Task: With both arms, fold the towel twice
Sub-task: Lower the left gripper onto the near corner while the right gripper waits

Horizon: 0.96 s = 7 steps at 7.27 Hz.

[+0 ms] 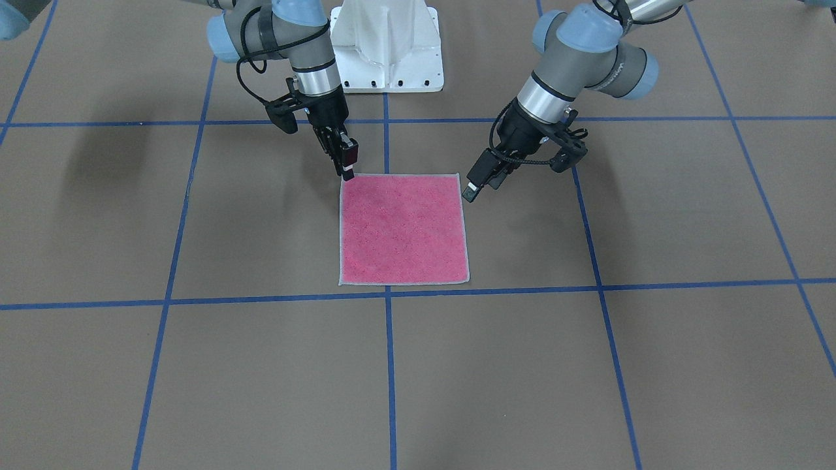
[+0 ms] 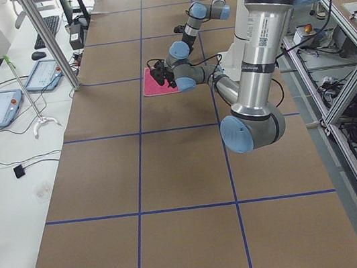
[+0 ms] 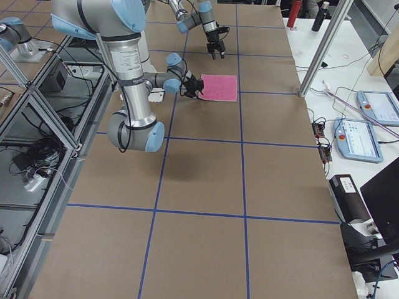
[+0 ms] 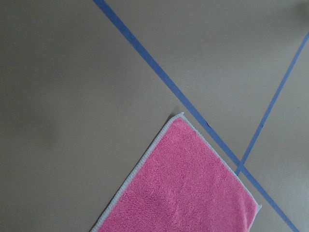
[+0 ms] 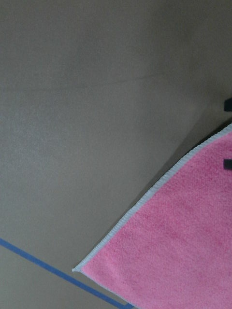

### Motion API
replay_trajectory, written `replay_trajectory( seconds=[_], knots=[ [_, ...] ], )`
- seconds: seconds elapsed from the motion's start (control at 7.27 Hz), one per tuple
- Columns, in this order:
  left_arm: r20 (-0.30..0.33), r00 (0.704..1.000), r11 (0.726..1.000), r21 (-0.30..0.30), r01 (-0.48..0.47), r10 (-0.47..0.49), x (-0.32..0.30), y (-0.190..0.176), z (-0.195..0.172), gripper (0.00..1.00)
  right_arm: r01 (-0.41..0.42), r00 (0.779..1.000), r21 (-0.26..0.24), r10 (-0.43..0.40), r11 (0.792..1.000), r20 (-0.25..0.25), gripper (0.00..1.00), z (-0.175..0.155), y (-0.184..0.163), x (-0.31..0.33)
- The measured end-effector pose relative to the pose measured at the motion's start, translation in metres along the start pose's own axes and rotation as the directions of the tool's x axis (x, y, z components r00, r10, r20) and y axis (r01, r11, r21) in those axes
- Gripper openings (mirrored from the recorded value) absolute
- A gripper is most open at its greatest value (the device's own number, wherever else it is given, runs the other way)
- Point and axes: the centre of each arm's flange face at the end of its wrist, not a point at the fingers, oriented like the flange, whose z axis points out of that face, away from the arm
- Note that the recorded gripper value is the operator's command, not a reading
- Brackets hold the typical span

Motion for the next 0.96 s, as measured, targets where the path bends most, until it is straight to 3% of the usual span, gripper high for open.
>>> replay_trajectory(
  seconds=[0.41,0.96],
  knots=[
    [0.003,1.000,1.000,-0.012,-0.012,0.012,-0.001,0.011,0.004,1.00,-0.009,1.000,-0.001,0.009,1.000,0.014,0.00,-0.003,-0.001,-0.003],
    [0.003,0.999,0.999,-0.011,0.037,-0.037,-0.031,0.084,0.029,0.79,-0.013,0.999,0.008,0.013,1.000,0.031,0.00,-0.005,-0.003,-0.007]
  ],
)
